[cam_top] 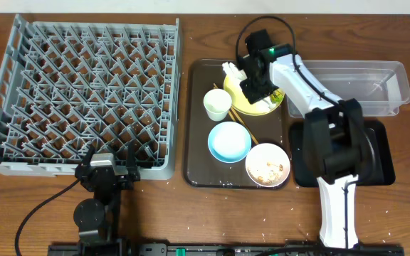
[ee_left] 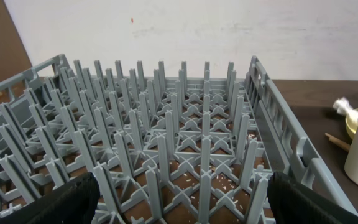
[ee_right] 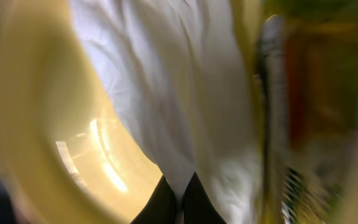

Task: Sort waste into correct bins and load items into the dishwasher
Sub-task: 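Carry the tissue with right gripper and drop it into the clear bin, then return right gripper to the yellow plate and grasp the green wrapper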

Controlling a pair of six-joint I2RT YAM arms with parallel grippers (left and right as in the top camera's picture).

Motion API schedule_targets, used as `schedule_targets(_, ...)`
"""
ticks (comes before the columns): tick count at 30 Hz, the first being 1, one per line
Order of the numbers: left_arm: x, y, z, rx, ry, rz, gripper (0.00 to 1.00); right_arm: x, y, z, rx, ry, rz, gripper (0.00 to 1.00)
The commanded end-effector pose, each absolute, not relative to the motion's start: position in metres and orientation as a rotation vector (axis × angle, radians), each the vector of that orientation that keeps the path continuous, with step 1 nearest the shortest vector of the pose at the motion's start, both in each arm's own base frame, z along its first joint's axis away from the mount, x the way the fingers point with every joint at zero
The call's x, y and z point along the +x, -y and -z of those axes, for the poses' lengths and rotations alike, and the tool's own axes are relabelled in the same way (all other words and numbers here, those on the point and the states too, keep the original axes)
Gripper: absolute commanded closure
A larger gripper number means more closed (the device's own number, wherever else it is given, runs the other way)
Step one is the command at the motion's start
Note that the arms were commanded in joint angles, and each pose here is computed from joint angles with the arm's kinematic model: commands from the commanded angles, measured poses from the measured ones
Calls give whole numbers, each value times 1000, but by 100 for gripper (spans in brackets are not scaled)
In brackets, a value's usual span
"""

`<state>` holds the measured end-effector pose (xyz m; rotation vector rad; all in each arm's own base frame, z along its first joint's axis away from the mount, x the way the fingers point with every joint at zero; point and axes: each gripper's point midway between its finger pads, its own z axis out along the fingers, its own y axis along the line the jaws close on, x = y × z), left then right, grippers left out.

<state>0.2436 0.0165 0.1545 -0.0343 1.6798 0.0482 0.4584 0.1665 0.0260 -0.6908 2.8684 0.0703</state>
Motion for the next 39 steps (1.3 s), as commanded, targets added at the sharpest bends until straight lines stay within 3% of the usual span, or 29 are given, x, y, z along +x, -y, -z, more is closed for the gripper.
schedule_targets(1,244,-16,-139,-24,-1717,-52,13,484,-162,-139,-451,-2652,-137,99)
schedule_targets(5,244,-16,-139,-24,-1717,-52,13,494,-124,-203,-165,-2531,-152,98)
schedule_targets(8,244,-16,-139,-24,-1717,-52,13,500,-68,-223,271,-2473,-101,99)
schedule_targets(14,244,-16,-139,-24,-1717,-52,13,467,35,-193,1361,-2230,-6,98)
schedule_targets(19,244,-16,-139,-24,-1717,-52,13,440,67,-154,1757,-2077,36,98)
schedule_targets(21,244,-16,-139,-24,-1717,-52,13,434,71,-140,1832,-2043,44,93)
schedule_targets(22,244,-16,-139,-24,-1717,-52,13,433,72,-134,1840,-2040,47,91)
schedule_targets(23,244,-16,-139,-24,-1717,-52,13,433,72,-127,1839,-2039,46,78)
schedule_targets(25,244,-16,-139,-24,-1717,-52,13,436,71,-119,1807,-2055,42,38)
schedule_targets(28,244,-16,-139,-24,-1717,-52,13,450,70,-122,1616,-2156,27,1)
schedule_targets(34,244,-16,-139,-24,-1717,-52,13,487,48,-188,879,-2379,-28,1)
schedule_targets(39,244,-16,-139,-24,-1717,-52,13,502,-49,-250,-56,-2387,-280,4)
